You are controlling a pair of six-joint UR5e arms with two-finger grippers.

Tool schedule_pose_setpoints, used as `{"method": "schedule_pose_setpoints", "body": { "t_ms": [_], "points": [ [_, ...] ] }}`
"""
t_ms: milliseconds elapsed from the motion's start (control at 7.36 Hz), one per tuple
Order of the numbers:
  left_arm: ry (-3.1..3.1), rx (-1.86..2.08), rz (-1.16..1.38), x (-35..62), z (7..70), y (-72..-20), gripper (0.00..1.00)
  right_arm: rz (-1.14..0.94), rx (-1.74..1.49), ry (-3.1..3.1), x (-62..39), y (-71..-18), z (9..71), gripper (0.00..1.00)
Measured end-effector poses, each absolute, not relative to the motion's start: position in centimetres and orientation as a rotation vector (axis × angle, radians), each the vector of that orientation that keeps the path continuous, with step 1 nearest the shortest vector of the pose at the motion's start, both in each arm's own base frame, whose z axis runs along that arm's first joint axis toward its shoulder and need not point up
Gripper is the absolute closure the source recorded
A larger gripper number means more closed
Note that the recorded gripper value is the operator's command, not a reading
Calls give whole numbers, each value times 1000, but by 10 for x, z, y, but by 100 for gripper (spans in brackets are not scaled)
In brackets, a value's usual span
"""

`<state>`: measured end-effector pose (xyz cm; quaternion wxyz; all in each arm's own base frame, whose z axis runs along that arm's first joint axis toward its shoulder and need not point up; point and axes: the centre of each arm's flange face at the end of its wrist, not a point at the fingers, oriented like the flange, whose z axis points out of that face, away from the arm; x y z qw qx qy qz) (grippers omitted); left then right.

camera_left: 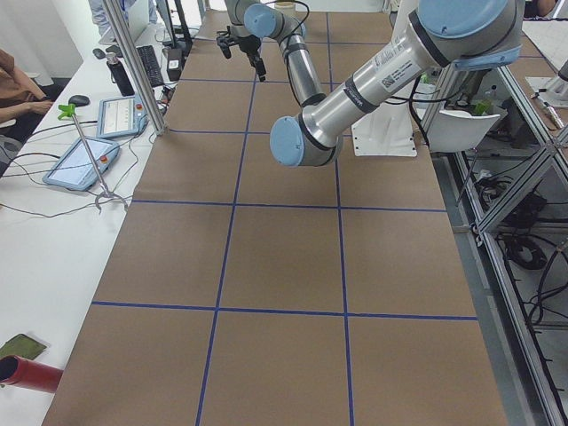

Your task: Left arm hands cup to right arm to dump lemon

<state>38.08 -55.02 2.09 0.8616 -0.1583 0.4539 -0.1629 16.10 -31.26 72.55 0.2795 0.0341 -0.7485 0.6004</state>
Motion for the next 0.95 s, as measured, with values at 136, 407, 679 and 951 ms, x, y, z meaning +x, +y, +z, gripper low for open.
{"method": "schedule_pose_setpoints", "body": {
  "t_ms": [136, 407, 679, 951],
  "points": [
    [953, -331, -341, 380, 20, -550, 0, 1626, 67, -2013, 162, -316, 727, 100],
    [954, -328, -341, 380, 19, -550, 0, 1638, 22, -2017, 161, -320, 727, 100],
    [952, -323, -343, 380, 20, -550, 0, 1651, -30, -2025, 160, -323, 727, 100],
    [948, -320, -347, 380, 21, -551, 0, 1668, -101, -2050, 161, -331, 722, 100]
  ]
}}
